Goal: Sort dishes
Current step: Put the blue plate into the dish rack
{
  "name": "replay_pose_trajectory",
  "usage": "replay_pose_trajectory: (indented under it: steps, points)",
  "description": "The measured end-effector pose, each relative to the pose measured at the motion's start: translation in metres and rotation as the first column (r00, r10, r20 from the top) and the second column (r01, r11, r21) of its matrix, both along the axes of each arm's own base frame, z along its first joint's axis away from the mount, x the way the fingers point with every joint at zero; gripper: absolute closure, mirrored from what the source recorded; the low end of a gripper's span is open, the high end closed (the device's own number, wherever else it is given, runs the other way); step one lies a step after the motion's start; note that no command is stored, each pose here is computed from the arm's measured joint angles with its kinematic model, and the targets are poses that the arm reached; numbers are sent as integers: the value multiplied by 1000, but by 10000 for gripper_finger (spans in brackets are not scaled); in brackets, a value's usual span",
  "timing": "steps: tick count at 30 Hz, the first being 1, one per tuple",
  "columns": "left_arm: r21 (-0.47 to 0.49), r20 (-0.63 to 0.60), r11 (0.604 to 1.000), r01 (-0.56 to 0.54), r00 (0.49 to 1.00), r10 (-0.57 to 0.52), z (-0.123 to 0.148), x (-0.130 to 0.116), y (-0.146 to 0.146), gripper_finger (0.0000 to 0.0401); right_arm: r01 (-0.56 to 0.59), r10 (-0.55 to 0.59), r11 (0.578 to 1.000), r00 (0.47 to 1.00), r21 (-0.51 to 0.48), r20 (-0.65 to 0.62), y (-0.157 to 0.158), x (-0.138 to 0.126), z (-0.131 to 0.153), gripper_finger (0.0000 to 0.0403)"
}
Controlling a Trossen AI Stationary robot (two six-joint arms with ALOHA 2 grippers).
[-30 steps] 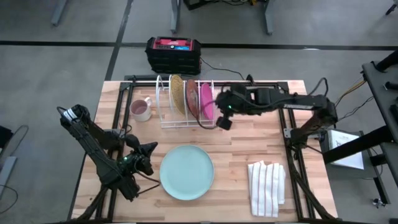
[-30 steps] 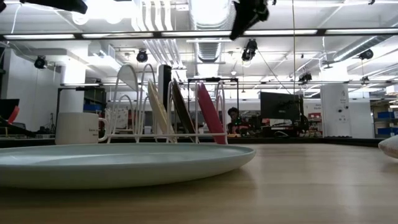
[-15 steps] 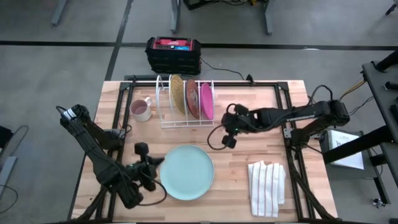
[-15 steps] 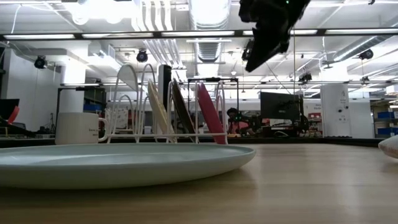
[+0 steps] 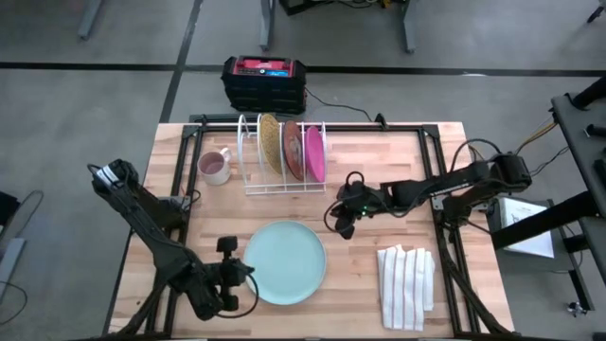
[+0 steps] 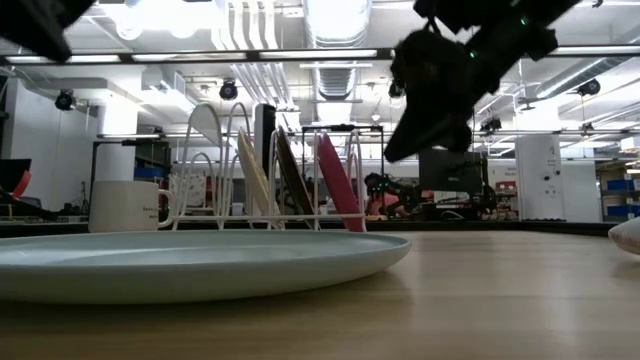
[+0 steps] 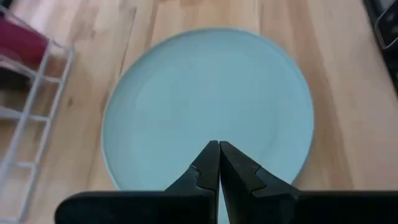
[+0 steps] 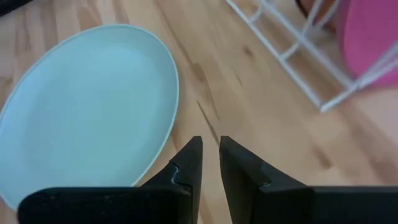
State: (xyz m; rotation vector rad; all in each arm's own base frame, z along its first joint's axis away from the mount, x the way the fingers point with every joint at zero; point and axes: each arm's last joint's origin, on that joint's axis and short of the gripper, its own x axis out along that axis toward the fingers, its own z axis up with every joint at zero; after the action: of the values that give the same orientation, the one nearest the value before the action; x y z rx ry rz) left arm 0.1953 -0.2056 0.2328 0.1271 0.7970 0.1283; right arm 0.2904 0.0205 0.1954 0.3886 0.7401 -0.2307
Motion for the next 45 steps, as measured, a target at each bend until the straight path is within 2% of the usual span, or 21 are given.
replay_pose_trajectory:
  steps: [12,24,31,38,45]
  points:
    - [-126,-3,987,-105,994,105,-50,-10,12,401,67,-62,992,997,103,-47,9,5,-37,290]
    - [-176,13,975,-134,990,138,-62,-13,15,401,34,-15,972,996,234,-83,15,17,-66,224]
    - [-180,-6,968,-174,984,176,-76,-9,10,401,21,-2,957,998,290,-68,17,24,-78,206]
    - [-127,-37,975,-182,983,179,-92,0,0,401,-22,32,935,999,355,-22,21,32,-89,207]
    - [-87,-60,976,-198,979,193,-106,6,-6,401,-41,47,927,999,372,-8,22,40,-94,202]
